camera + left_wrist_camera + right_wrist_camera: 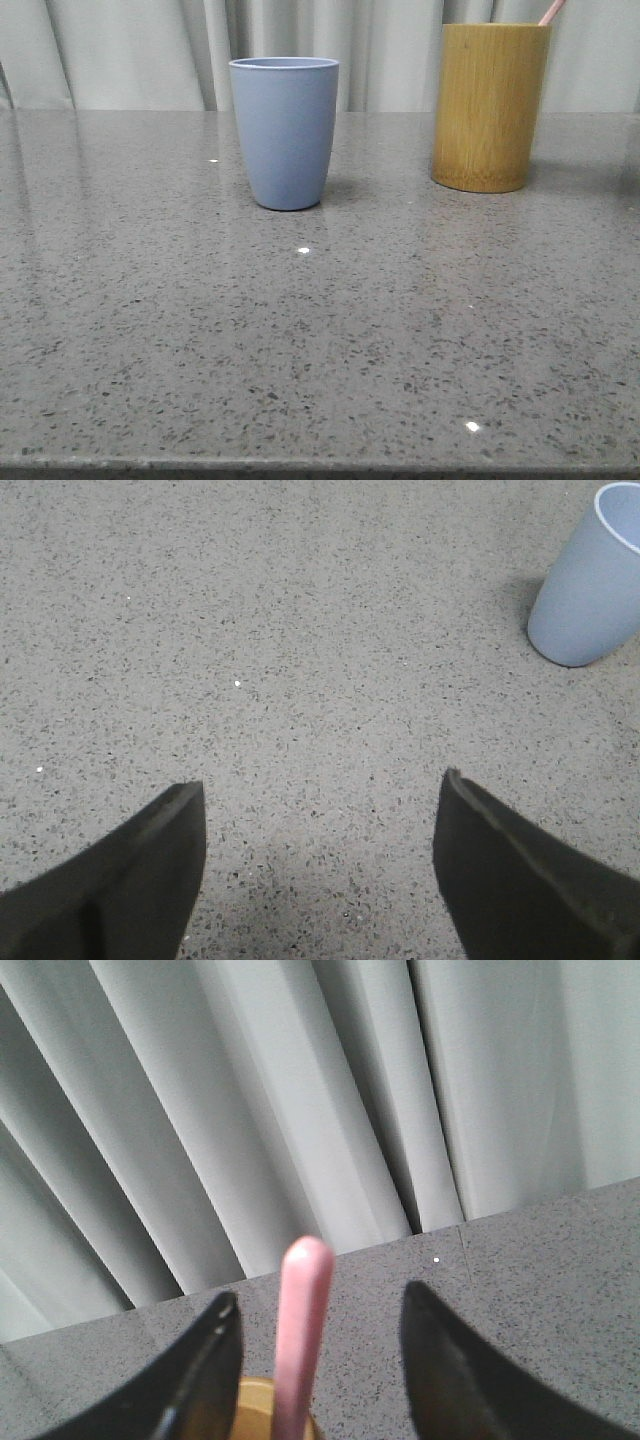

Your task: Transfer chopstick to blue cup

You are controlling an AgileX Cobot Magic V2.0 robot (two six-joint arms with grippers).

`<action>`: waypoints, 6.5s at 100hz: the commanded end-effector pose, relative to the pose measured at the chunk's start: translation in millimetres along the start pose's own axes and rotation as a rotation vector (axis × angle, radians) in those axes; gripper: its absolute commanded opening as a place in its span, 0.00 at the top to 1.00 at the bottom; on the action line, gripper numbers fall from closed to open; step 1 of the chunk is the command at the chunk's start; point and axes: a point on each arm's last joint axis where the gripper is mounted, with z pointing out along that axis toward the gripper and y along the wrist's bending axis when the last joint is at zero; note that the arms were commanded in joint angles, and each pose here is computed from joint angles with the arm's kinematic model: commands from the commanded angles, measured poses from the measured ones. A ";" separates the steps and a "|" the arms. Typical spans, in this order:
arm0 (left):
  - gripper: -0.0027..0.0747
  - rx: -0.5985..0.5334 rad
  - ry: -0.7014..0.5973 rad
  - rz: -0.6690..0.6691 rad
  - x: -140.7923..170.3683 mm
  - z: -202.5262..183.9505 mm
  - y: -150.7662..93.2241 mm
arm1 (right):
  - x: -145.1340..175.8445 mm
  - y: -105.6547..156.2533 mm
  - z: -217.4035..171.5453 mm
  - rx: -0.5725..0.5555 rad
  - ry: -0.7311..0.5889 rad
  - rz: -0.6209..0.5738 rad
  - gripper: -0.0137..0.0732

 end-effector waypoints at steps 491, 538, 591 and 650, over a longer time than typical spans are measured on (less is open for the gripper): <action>0.41 0.009 -0.084 -0.012 -11.6 -4.7 -2.1 | -74.3 6.6 -228.4 0.117 0.266 -0.385 0.46; 0.99 0.009 -0.084 -0.012 -11.6 -4.7 -2.1 | -74.3 6.6 -228.4 0.117 0.266 -0.385 0.92; 0.99 0.009 -0.084 -0.012 -11.6 -4.7 -2.1 | -74.3 6.6 -228.4 0.117 0.266 -0.385 0.92; 0.99 -0.047 -0.280 0.066 -9.0 -7.6 4.3 | -74.3 6.6 -228.4 0.117 0.266 -0.385 0.92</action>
